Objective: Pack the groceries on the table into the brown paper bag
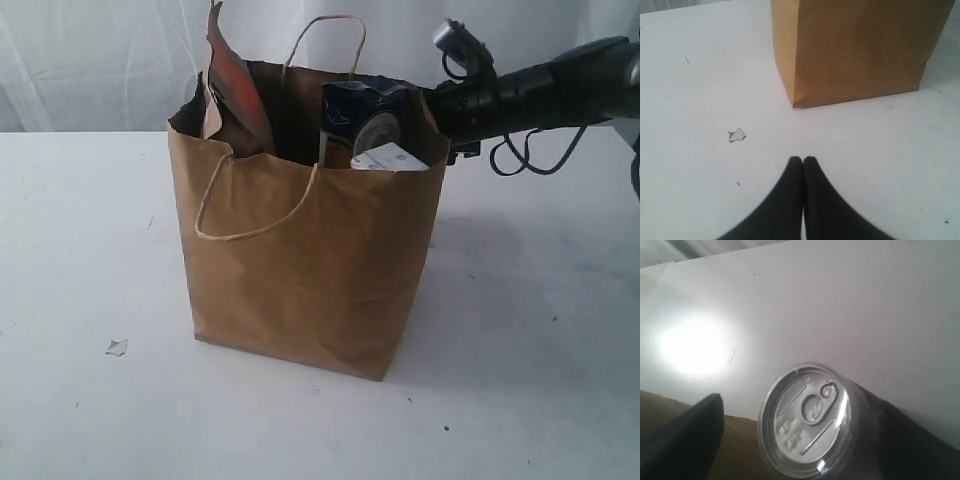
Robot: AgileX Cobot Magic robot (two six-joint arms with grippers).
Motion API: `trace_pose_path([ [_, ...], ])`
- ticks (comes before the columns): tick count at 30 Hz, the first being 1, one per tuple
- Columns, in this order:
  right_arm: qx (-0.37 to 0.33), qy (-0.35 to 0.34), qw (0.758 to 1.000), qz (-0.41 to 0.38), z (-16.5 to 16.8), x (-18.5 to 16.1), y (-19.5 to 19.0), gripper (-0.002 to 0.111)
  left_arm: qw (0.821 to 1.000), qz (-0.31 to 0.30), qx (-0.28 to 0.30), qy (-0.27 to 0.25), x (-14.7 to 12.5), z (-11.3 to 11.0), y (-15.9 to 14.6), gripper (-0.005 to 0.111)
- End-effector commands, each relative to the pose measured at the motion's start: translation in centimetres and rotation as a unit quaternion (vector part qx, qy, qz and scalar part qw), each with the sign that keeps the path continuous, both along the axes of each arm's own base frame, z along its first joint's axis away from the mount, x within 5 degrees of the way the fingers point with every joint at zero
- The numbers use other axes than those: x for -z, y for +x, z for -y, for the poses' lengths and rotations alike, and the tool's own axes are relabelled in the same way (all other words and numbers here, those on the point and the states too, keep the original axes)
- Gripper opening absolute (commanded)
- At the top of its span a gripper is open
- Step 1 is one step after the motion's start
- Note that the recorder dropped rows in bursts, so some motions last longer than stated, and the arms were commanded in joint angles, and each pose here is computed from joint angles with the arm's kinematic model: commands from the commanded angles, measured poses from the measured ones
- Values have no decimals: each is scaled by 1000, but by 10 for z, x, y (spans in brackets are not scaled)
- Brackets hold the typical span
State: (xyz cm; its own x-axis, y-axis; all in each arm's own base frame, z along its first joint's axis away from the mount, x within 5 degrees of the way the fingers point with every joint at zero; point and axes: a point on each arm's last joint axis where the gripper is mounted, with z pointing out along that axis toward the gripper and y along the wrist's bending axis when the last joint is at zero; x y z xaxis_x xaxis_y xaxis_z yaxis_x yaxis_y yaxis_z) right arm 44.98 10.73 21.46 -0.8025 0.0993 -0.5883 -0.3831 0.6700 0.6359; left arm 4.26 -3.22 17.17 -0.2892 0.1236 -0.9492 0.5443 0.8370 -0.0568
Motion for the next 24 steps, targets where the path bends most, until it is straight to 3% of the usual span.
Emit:
trace_pose_path([
  [1,-25,-22,999,23,-5,1,-1,75,1000,-4,-3,-6,1,0,0,0],
  [24,-14,-142,989,44,-5,13,2,75,1000,-4,-3,-6,1,0,0,0],
])
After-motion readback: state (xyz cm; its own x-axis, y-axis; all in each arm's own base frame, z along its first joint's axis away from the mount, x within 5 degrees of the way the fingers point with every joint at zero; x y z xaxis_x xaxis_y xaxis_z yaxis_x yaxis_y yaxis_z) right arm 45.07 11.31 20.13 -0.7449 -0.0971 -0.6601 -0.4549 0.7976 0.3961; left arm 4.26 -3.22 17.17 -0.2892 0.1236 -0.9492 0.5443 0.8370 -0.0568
